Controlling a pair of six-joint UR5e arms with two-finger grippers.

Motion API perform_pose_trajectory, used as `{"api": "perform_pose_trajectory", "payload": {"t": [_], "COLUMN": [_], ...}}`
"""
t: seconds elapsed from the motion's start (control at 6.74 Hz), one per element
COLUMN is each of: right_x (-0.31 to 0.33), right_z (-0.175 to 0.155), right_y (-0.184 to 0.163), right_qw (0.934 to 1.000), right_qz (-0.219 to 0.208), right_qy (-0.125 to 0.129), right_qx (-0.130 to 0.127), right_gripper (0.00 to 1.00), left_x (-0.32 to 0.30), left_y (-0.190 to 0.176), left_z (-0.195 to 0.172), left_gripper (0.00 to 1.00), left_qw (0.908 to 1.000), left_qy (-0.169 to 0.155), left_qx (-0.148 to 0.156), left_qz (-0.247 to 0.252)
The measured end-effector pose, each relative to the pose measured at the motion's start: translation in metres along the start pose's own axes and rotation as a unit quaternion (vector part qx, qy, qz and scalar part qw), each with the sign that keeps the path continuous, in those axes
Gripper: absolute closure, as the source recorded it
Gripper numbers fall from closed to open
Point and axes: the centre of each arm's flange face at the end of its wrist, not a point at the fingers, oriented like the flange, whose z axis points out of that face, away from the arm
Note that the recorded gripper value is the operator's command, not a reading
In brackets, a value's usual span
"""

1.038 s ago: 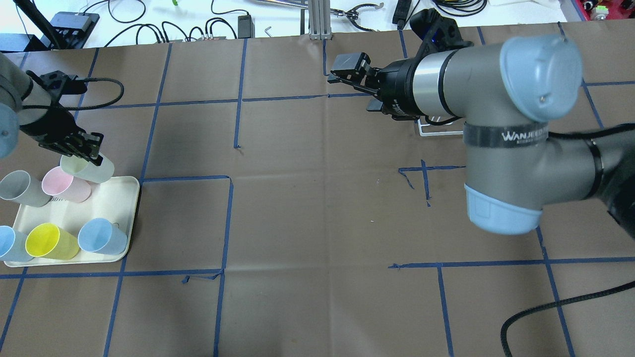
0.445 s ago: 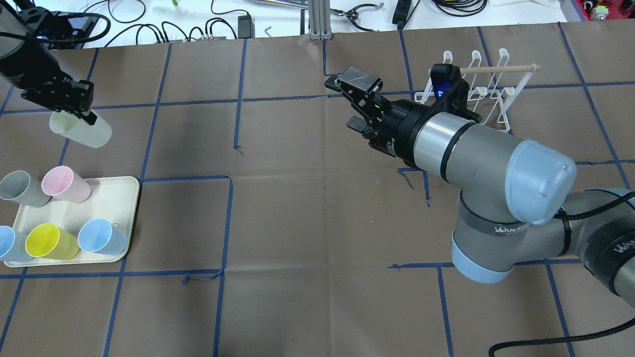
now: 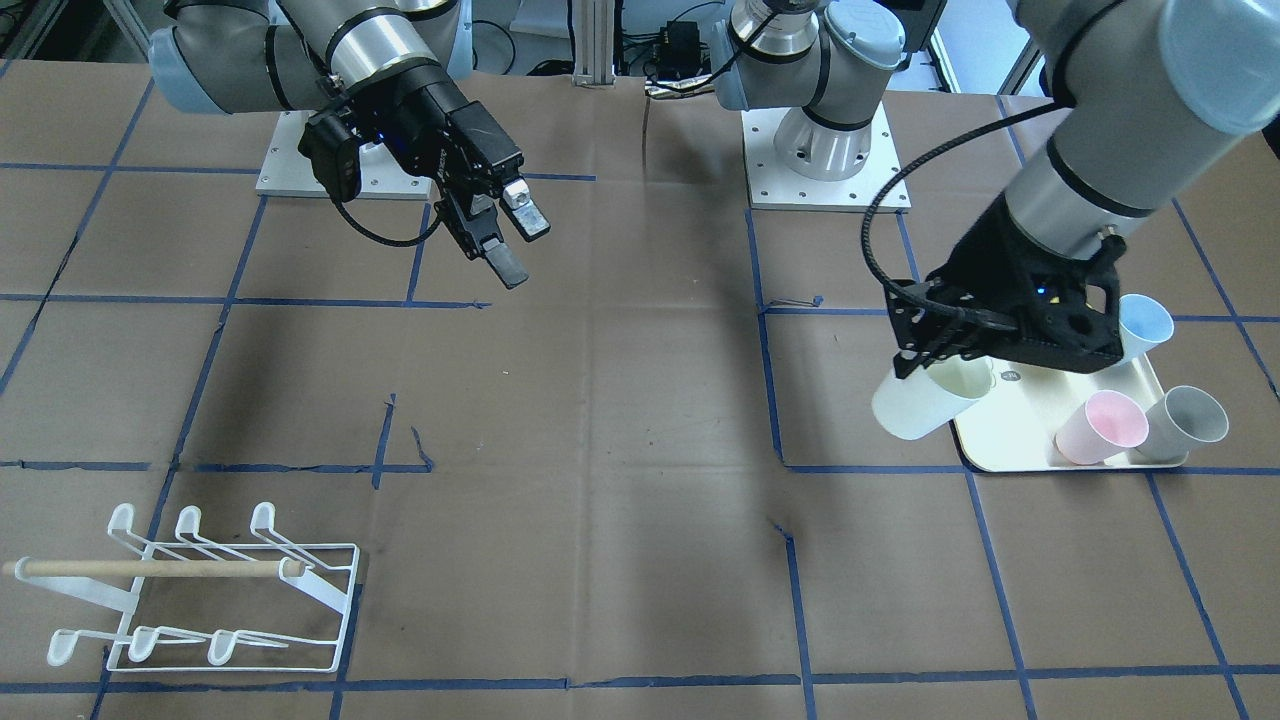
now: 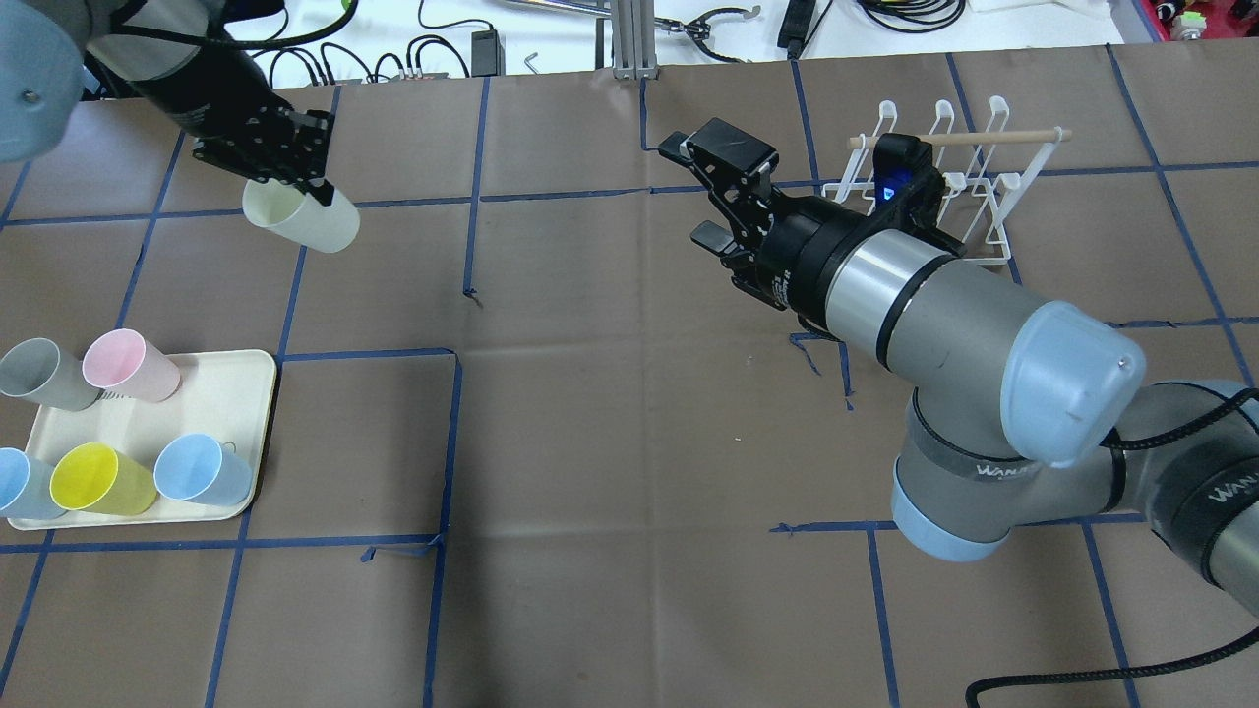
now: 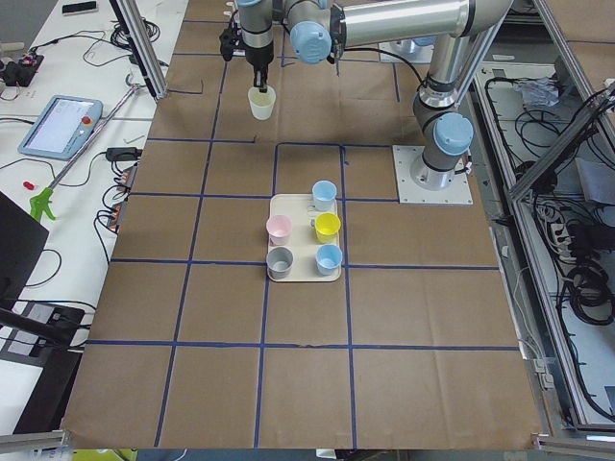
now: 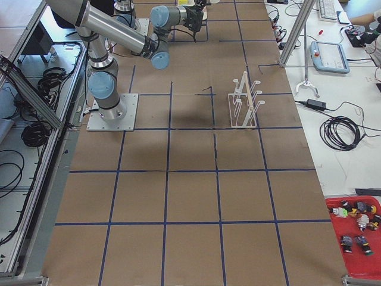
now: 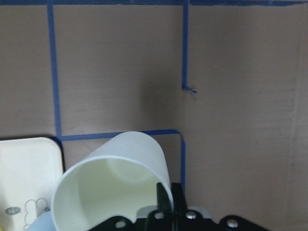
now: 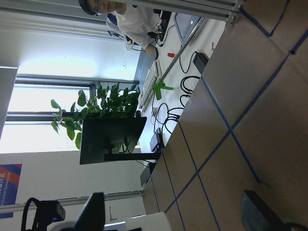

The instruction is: Transfer IKEA cup to right arm and place on rack

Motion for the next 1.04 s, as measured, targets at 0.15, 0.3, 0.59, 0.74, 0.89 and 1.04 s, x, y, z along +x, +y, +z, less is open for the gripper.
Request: {"api": "perform_pose_trajectory", "payload": {"t": [0.15,0.3,0.59,0.74,0.89,1.04], "right_x": [-0.002,-0.002,0.006,0.012,0.016,0.018], "right_z": [-0.003,-0.004,0.0,0.004,0.006,0.007], "right_y": [-0.002,-0.003,-0.006,-0.005,-0.004,-0.003], "right_qw": [0.9998,0.9996,0.999,0.9985,0.997,0.9929], "right_qz": [0.005,0.008,0.016,0.029,0.056,0.105], "right_qy": [-0.008,-0.01,0.01,0.029,0.042,0.046], "right_qx": [0.016,0.027,0.041,0.036,0.033,0.032], "right_gripper": [0.0,0.0,0.0,0.0,0.0,0.0], "left_x": [0.033,0.056,0.08,0.086,0.09,0.093], "left_y": [0.002,0.011,0.055,0.077,0.099,0.116], "left_z": [-0.007,-0.013,0.0,0.02,0.045,0.062], "left_gripper": [1.0,1.0,0.99,0.99,1.0,1.0], "left_qw": [0.9972,0.9872,0.9546,0.9319,0.904,0.8831], "left_qy": [0.04,0.082,0.14,0.162,0.184,0.204], "left_qx": [0.051,0.111,0.217,0.271,0.325,0.354], "left_qz": [0.037,0.08,0.148,0.178,0.209,0.23]}}
